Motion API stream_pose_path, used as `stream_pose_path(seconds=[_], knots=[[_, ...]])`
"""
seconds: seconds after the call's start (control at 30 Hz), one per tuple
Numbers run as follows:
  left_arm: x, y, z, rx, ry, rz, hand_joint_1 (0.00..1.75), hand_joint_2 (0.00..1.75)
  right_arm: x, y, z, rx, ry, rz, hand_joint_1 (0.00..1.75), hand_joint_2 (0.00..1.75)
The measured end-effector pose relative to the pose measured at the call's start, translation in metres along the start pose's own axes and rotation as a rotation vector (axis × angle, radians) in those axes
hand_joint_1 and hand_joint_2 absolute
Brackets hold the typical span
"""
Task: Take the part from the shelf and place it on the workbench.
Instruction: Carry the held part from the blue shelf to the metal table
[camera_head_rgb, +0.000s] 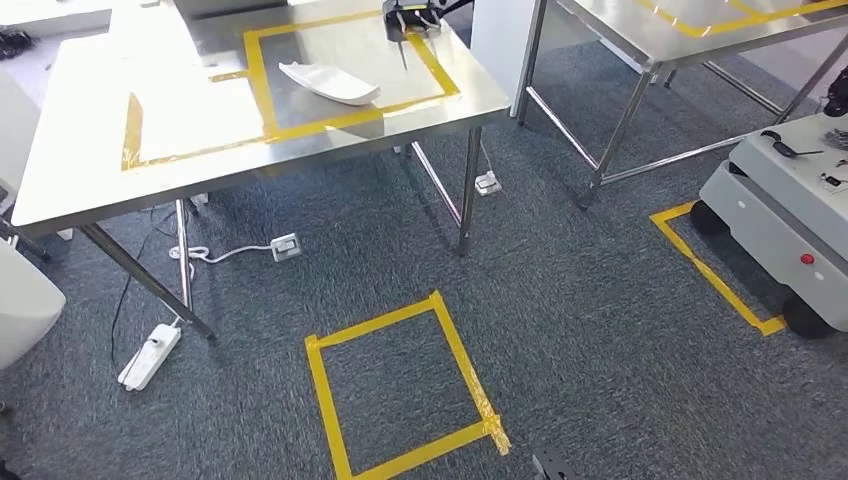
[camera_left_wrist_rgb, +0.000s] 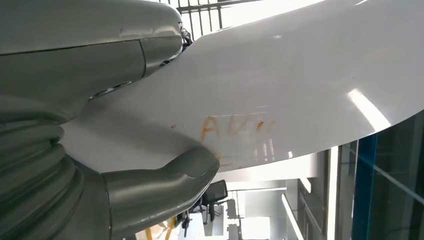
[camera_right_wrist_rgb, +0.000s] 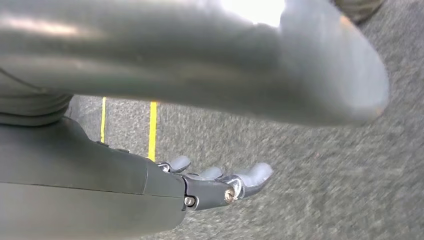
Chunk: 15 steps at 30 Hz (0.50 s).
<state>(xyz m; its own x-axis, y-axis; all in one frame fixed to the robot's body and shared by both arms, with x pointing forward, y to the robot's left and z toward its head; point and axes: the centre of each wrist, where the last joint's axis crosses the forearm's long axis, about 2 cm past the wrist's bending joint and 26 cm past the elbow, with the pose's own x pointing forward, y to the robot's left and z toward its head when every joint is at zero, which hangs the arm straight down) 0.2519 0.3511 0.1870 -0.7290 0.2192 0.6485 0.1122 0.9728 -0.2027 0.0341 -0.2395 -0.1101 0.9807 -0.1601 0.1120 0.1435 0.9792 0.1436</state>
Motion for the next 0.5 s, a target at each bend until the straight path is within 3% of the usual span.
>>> stream_pose_path(seconds=[0.13,0.5], knots=[[0.000,-0.001,-0.001,-0.001,-0.008,0.002,1.75,1.75,0.005,0.000,0.000,0.000,-0.015,0.000,0.00,0.00],[-0.001,0.001,0.016,0.018,0.015,-0.002,1.75,1.75,-0.015,-0.004,0.001,-0.009,0.013,-0.014,0.00,0.00]])
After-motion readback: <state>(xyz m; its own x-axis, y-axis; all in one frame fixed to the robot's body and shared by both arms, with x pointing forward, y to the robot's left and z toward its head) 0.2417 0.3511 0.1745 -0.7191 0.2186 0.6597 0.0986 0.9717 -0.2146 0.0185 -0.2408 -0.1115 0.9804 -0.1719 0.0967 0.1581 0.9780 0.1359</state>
